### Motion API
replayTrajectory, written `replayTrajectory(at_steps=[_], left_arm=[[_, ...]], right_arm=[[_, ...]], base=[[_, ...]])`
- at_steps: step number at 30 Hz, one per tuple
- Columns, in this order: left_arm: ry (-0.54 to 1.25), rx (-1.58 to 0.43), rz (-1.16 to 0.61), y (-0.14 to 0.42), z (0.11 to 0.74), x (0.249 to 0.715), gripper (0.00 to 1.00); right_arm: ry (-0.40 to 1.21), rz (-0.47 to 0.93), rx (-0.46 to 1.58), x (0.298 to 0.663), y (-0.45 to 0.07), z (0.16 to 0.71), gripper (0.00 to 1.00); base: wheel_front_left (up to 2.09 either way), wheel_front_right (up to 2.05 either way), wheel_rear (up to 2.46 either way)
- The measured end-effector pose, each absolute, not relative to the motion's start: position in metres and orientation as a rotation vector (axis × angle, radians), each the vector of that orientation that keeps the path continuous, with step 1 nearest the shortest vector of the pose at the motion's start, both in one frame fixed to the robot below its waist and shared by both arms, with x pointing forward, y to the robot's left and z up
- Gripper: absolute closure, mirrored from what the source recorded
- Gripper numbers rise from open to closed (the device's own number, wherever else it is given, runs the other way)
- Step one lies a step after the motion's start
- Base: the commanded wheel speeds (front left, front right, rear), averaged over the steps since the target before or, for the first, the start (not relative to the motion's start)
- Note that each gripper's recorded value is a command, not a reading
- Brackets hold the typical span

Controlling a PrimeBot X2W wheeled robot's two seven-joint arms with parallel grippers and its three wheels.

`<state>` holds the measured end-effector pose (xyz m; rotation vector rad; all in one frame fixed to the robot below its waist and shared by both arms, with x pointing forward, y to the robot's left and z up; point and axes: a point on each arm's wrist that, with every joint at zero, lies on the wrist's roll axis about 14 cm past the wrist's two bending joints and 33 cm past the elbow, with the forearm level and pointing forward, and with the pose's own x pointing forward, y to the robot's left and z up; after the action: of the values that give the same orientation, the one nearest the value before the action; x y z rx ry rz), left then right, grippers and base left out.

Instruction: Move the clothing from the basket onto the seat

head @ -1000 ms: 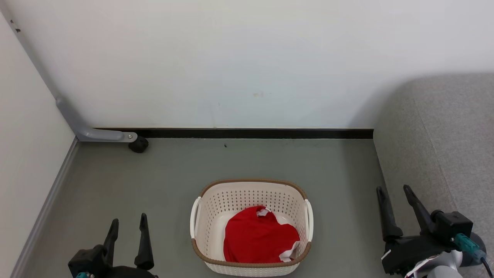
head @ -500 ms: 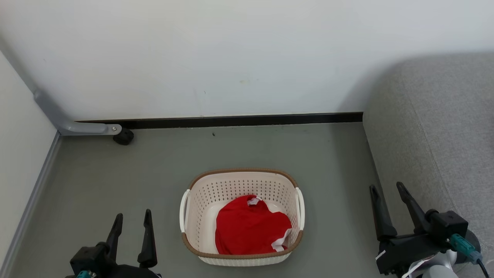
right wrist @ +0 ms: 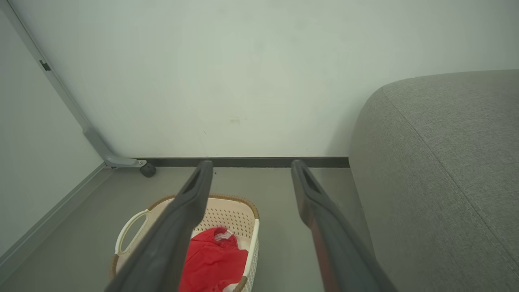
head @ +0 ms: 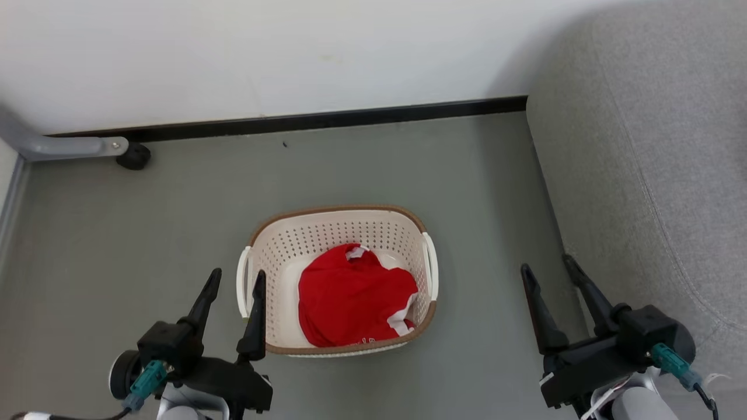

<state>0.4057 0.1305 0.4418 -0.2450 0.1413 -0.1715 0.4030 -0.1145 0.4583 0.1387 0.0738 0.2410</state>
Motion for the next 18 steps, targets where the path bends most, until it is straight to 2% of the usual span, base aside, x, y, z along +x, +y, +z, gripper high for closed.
replayTrajectory(at_steps=[11,18], left_arm=[[0.289,-0.199,-0.289,0.097,0.394,0.445,0.00],[0.378,-0.184,-0.361,0.073,0.355,0.471,0.00]], right_arm=[[0.133,0.287,0.131,0.411,-0.098,0.434,0.00],[0.167,0.242,0.129,0.424,-0.110,0.416,0.00]], base=[[0.00,0.00,0.00],[0.00,0.00,0.00]])
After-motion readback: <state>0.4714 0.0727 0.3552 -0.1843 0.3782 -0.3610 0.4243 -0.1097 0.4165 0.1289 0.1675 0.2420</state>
